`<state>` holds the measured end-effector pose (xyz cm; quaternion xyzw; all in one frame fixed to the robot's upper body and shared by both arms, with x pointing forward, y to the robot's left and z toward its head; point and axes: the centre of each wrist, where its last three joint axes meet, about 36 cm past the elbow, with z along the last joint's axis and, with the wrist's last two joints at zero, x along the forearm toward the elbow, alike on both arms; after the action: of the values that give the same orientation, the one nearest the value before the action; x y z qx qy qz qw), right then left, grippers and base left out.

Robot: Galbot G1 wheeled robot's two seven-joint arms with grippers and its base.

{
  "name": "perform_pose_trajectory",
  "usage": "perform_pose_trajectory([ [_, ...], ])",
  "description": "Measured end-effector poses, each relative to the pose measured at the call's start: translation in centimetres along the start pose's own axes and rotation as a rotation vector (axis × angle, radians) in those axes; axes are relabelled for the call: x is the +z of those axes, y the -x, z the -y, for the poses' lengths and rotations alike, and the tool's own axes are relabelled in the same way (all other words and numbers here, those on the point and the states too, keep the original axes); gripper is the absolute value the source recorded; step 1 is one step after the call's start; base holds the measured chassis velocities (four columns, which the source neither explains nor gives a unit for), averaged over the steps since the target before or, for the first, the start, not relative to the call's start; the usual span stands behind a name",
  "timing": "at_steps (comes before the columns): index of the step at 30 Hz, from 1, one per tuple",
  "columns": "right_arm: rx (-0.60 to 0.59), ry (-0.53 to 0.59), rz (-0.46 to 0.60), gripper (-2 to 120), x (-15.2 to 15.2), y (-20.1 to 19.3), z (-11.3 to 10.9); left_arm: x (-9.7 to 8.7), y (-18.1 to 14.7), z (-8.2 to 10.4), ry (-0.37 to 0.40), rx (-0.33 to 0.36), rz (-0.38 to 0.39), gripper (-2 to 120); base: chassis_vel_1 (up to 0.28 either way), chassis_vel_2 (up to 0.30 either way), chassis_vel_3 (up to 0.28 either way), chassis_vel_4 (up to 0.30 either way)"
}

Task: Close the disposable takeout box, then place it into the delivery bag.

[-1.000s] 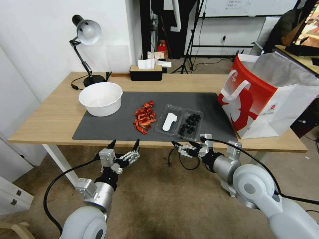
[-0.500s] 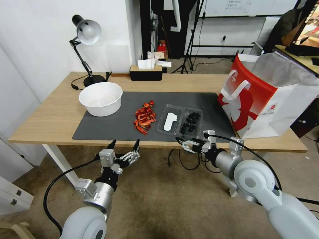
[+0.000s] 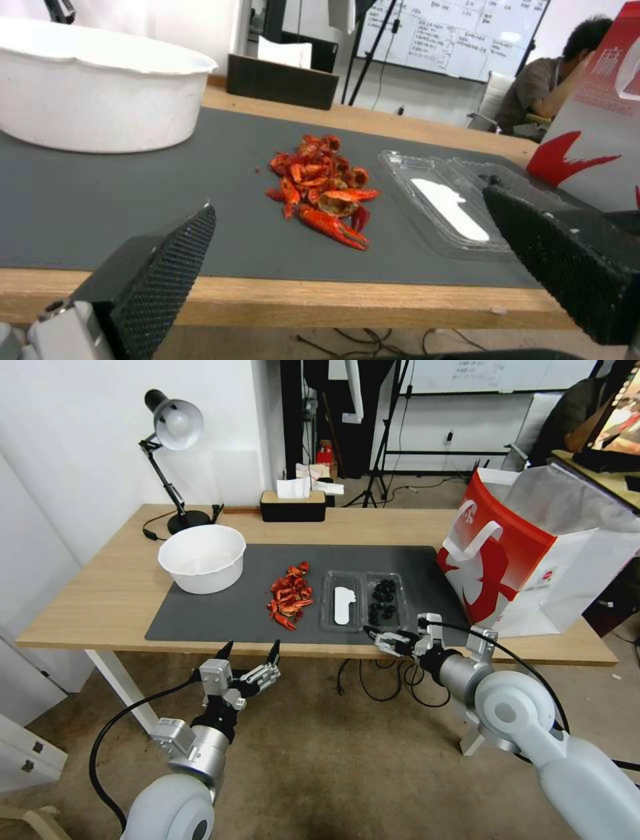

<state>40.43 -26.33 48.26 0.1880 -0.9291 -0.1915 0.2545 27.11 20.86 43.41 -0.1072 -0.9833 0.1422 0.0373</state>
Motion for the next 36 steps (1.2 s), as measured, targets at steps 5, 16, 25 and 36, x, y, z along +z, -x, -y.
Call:
perform_pose_trajectory([
  [5, 0.021, 0.01, 0.011, 100, -0.3, 0.4, 0.7, 0.0, 0.0, -0.1, 0.002, 0.003, -0.002, 100, 0.0, 0.0, 0.0, 0.0],
  [16, 0.037, 0.023, 0.022, 100, -0.4, 0.7, 1.4, -0.2, 0.2, -0.2, 0.008, 0.01, 0.001, 100, 0.0, 0.0, 0.0, 0.0],
  [25, 0.08, -0.009, 0.042, 100, -0.4, -2.1, 0.9, 0.0, 0.4, 0.1, -0.001, 0.011, 0.0, 100, 0.0, 0.0, 0.0, 0.0],
  [36, 0.162, -0.35, 0.611, 100, 5.3, -6.1, 1.0, 0.0, 0.1, -0.4, 0.036, 0.007, 0.035, 100, 0.0, 0.0, 0.0, 0.0],
])
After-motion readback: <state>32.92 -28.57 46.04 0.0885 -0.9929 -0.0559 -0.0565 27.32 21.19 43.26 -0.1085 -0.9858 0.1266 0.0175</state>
